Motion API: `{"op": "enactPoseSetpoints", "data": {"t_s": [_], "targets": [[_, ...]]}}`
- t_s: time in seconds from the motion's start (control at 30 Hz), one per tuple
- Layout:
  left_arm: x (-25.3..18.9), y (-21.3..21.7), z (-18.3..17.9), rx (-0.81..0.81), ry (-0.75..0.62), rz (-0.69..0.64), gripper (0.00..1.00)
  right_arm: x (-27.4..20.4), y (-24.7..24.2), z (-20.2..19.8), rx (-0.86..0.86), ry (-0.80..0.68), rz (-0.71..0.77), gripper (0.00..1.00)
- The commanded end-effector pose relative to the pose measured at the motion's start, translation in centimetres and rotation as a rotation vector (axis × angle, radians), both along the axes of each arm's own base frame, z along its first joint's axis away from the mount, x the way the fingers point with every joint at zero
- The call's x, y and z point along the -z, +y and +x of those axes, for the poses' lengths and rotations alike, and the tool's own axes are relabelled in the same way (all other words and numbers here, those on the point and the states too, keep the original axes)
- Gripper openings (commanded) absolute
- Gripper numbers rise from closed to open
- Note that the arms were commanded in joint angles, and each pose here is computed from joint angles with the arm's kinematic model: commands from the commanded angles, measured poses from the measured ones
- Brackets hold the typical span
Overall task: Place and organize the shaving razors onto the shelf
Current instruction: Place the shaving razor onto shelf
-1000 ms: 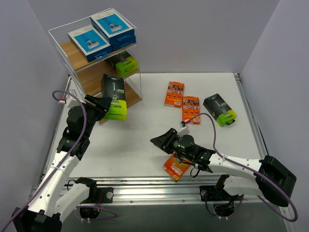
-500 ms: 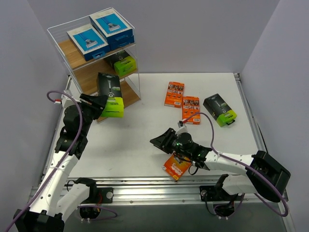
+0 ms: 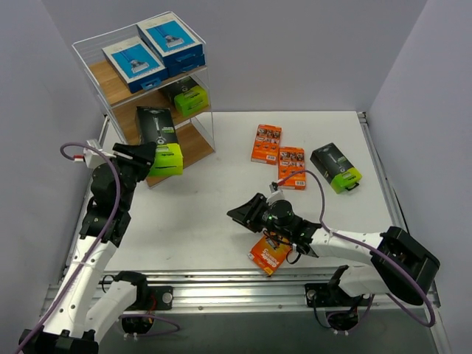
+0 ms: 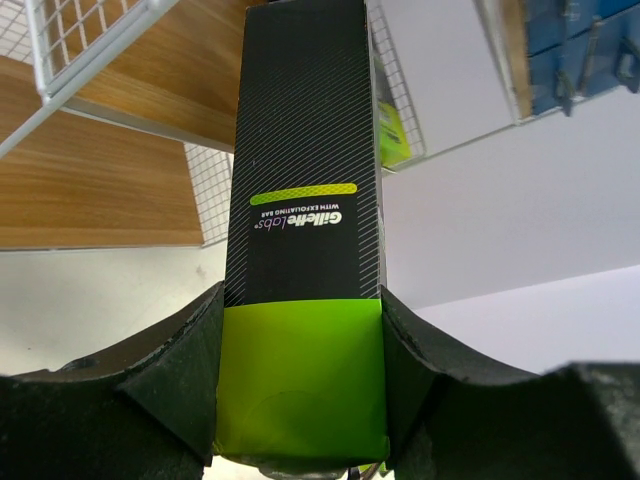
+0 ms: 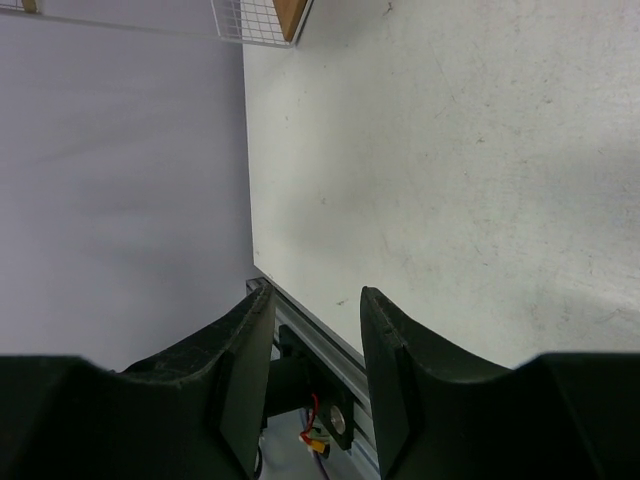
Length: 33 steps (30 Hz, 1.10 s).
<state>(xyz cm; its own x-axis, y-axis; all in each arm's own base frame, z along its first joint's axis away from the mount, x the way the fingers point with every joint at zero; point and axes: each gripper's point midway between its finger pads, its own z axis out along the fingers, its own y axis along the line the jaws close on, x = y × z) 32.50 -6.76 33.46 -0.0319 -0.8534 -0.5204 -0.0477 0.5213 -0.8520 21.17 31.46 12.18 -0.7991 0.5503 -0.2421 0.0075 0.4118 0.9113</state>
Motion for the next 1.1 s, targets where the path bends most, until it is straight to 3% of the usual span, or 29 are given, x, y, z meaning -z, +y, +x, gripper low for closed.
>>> {"op": "enactPoseSetpoints", "data": {"t_s": [0.0, 0.47, 0.83, 1.07], "targets": [[-5.6, 0.8, 0.9, -0.046, -0.165, -0.030, 0.04, -3.8, 1.3, 1.4, -0.013, -0.076, 0.063, 0.36], [-6.4, 1.7, 3.7, -0.112, -0.192, -0.040, 0.05, -3.4, 0.2, 3.3, -0.013, -0.079, 0.036, 0.38], [-6.4, 1.7, 6.0, -0.124, -0.201, -0.046, 0.18, -2.6, 1.0, 4.8, -0.039, -0.078, 0.032, 0.40], [-6.4, 1.8, 6.5, -0.138, -0.208, -0.037, 0.24, -7.0, 3.3, 8.2, -0.028, -0.215, 0.051, 0.33]]}}
